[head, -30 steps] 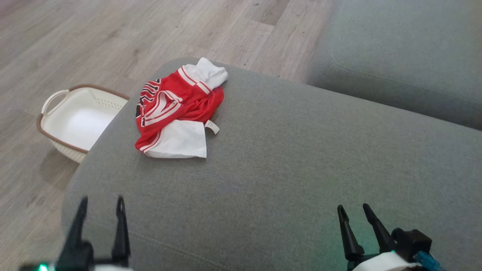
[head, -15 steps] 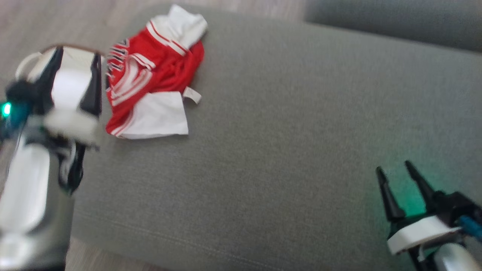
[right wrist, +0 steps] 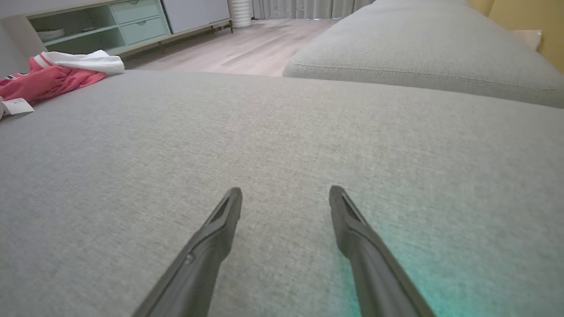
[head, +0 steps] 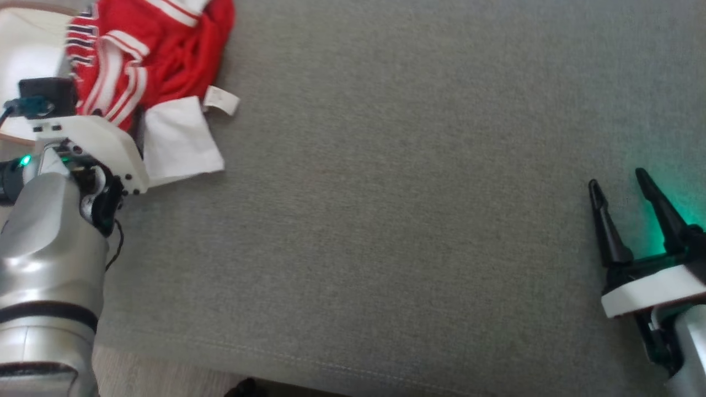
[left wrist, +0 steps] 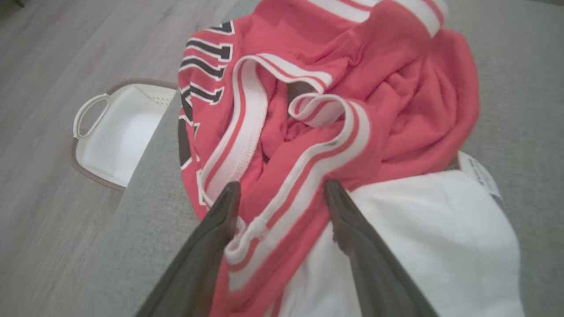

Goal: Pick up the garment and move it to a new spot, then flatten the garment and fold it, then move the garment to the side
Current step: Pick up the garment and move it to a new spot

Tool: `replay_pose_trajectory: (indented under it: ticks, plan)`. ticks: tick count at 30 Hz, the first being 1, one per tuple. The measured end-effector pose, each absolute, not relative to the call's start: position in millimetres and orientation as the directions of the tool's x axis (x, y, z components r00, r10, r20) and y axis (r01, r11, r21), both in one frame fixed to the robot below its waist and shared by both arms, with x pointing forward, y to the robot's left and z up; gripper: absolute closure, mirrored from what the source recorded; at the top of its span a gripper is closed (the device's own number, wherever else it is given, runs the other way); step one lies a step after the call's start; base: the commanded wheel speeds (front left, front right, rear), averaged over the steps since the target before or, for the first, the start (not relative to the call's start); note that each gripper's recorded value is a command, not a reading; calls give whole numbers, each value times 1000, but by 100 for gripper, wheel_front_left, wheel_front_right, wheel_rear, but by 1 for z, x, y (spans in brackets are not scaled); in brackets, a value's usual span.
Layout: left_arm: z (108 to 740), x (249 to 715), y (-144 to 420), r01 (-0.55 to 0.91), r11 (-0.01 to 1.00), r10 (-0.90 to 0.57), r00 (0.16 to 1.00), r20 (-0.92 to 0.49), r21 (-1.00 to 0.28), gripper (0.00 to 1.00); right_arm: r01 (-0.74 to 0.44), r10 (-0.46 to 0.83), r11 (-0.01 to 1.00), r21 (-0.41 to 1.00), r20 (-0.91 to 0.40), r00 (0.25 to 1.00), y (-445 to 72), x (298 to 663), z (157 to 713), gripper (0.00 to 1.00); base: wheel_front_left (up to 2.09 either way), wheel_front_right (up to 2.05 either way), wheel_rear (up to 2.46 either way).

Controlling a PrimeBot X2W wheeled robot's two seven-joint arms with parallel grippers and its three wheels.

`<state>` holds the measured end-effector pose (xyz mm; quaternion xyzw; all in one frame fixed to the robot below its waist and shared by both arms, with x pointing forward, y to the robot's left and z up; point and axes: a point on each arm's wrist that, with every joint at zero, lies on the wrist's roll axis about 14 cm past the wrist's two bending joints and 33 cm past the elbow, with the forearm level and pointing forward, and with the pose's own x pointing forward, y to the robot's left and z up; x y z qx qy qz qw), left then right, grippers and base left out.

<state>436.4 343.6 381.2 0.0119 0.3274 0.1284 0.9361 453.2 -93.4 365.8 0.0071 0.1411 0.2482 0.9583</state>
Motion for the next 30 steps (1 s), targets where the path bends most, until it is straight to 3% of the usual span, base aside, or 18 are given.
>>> replay_pose_trajectory:
  ticks: [2, 4, 12, 20, 25, 30]
  plan:
    - [373, 442, 342, -235, 966, 251, 751, -610, 108, 0, -457, 462, 885, 86, -274, 844, -100, 454, 362, 0, 0, 0, 0]
    - [370, 449, 340, -213, 969, 246, 763, -598, 127, 100, -448, 454, 890, 89, -275, 847, -103, 455, 360, 0, 0, 0, 0]
    - [405, 477, 336, -164, 971, 225, 880, -419, 177, 100, -429, 438, 898, 95, -266, 859, -104, 454, 364, 0, 0, 0, 0]
    - [546, 531, 301, -67, 971, 78, 996, -37, 229, 100, -407, 436, 898, 166, -227, 871, -84, 436, 386, 0, 0, 0, 0]
    - [631, 537, 250, 30, 961, -83, 980, 180, 275, 100, -368, 404, 904, 220, -152, 902, -80, 427, 418, 0, 0, 0, 0]
    - [686, 539, 185, 150, 935, -248, 925, 288, 323, 100, -308, 346, 910, 278, -95, 934, -88, 413, 442, 0, 0, 0, 0]
